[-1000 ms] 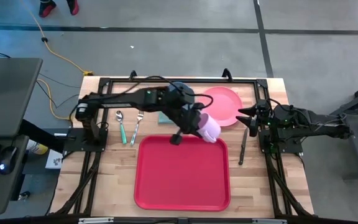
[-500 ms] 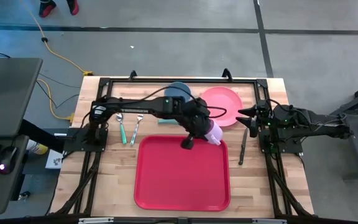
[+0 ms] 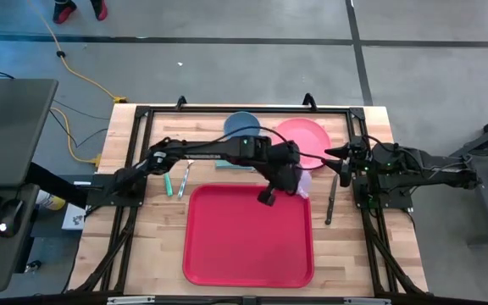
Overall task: Set up tray
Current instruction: Put the purple mug in the top right of the tray
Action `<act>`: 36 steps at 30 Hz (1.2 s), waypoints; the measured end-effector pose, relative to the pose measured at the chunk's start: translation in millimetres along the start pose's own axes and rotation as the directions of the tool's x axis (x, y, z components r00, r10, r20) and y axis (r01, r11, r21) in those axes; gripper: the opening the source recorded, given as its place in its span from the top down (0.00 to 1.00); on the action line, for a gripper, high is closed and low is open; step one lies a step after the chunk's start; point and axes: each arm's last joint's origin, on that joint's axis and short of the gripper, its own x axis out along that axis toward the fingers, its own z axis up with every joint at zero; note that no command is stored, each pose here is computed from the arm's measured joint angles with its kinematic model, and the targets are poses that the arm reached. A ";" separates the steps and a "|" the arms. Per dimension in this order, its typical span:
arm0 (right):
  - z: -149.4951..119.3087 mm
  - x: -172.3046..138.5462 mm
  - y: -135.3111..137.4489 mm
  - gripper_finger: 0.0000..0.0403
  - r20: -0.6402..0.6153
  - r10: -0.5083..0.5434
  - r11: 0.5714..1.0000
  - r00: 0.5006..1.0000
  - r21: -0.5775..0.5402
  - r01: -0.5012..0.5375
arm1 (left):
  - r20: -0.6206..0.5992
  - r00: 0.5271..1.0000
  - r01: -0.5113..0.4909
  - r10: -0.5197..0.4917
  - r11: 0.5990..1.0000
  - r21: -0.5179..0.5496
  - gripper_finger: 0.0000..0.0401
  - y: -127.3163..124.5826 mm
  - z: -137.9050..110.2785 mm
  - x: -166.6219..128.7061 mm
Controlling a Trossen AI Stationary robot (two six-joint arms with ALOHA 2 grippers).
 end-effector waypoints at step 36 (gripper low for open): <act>12.8 14.9 22.3 0.48 -0.002 0.310 0.950 0.951 0.029 -0.310 | -0.239 0.964 -0.077 0.120 0.980 0.183 0.94 12.3 -19.4 -14.6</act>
